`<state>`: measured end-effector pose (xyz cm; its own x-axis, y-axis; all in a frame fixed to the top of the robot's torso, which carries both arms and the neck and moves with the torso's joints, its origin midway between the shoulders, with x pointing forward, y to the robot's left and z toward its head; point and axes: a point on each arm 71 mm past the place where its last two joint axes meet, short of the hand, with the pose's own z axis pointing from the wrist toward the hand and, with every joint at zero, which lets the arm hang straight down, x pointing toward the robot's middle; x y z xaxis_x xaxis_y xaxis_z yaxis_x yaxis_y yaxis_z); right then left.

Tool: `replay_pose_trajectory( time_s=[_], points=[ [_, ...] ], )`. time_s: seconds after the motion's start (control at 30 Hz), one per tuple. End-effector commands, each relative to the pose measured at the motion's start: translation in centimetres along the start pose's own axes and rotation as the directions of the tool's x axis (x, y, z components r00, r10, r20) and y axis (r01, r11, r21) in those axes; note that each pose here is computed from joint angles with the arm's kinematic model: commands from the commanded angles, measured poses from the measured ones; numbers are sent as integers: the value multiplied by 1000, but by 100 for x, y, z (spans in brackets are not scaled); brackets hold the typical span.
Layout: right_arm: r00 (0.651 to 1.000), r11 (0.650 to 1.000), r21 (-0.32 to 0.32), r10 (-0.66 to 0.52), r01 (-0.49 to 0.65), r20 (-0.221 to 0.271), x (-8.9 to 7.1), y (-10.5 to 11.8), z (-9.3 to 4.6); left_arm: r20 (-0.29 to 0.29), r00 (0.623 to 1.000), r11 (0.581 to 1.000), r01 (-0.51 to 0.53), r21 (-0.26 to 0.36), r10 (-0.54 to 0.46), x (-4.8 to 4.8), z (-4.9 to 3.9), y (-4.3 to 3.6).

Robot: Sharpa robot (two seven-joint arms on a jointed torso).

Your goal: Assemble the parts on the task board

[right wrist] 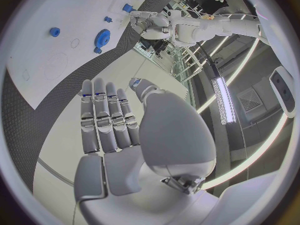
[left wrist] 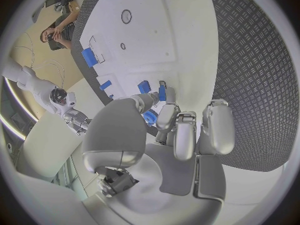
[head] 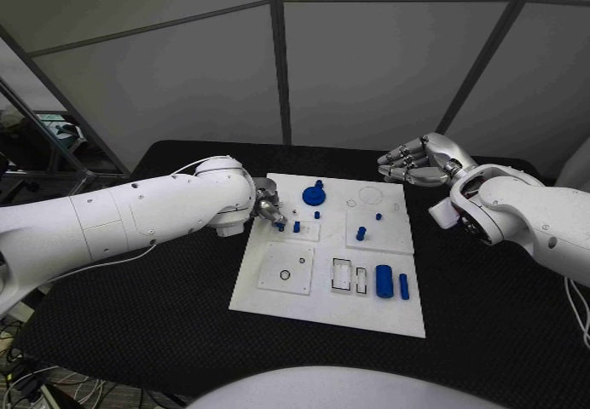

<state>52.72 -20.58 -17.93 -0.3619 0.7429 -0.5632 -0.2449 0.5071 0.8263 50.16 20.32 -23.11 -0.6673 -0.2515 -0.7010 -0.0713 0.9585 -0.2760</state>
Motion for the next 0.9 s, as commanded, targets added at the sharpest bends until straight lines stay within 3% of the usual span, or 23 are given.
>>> replay_pose_trajectory(
  time_s=[0.03, 0.9],
  points=[
    [1000, 1000, -9, 4, -4, -5, 3, 19, 5, -5, 1000, 1000, -21, -17, 21, 0, 0, -2],
    [1000, 1000, -9, 4, -4, -7, 5, 17, 8, -24, 998, 999, -52, -16, 51, 30, 12, -18]
  ],
)
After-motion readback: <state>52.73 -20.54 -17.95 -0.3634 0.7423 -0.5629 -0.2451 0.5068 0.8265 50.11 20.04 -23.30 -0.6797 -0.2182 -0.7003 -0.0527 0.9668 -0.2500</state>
